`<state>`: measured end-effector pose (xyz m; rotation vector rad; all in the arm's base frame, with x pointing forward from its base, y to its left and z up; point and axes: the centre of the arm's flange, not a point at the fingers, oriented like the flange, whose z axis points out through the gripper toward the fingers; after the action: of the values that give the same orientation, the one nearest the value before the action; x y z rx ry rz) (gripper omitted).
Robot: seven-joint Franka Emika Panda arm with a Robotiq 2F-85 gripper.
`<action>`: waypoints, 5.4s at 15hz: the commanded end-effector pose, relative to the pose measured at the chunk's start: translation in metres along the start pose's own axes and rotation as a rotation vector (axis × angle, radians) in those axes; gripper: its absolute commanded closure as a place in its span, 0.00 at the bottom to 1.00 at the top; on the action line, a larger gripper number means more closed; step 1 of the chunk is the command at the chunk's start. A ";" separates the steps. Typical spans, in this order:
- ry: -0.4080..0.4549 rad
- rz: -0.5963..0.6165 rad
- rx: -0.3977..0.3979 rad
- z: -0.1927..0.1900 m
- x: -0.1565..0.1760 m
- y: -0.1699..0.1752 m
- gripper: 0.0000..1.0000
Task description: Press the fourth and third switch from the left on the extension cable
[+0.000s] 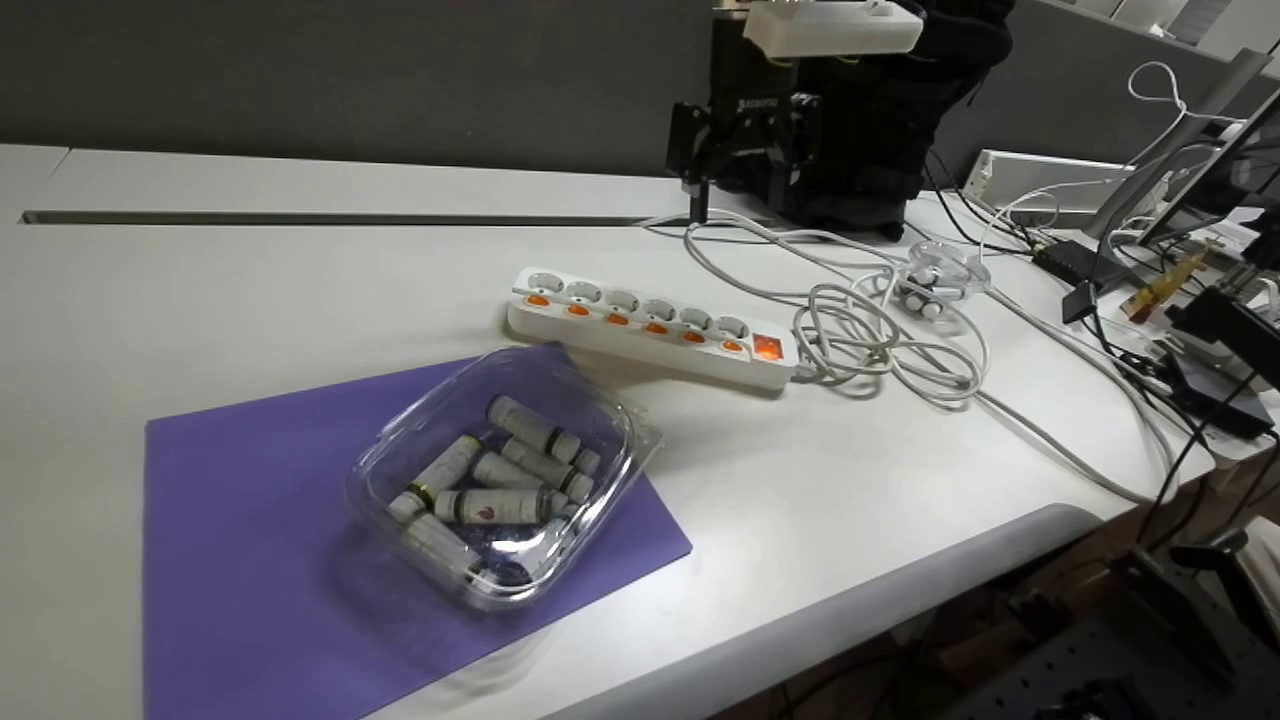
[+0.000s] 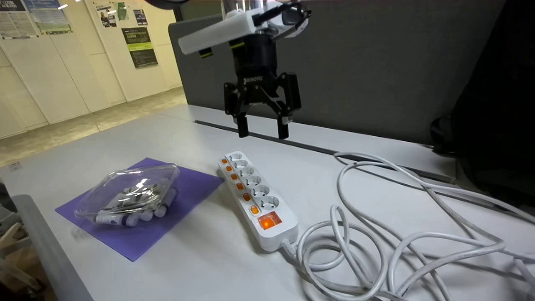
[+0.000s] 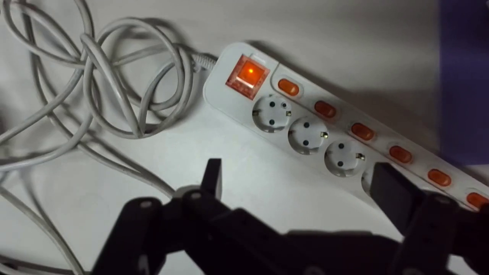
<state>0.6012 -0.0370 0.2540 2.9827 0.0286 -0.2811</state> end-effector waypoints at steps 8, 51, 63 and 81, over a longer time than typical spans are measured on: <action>0.310 0.010 0.031 0.034 -0.061 -0.065 0.41; 0.300 0.026 0.121 0.092 -0.037 -0.070 1.00; 0.247 0.024 0.118 0.109 -0.024 -0.069 1.00; 0.181 -0.082 -0.017 0.095 -0.026 -0.095 1.00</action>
<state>0.5661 0.0389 0.1486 2.9793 0.1727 -0.0717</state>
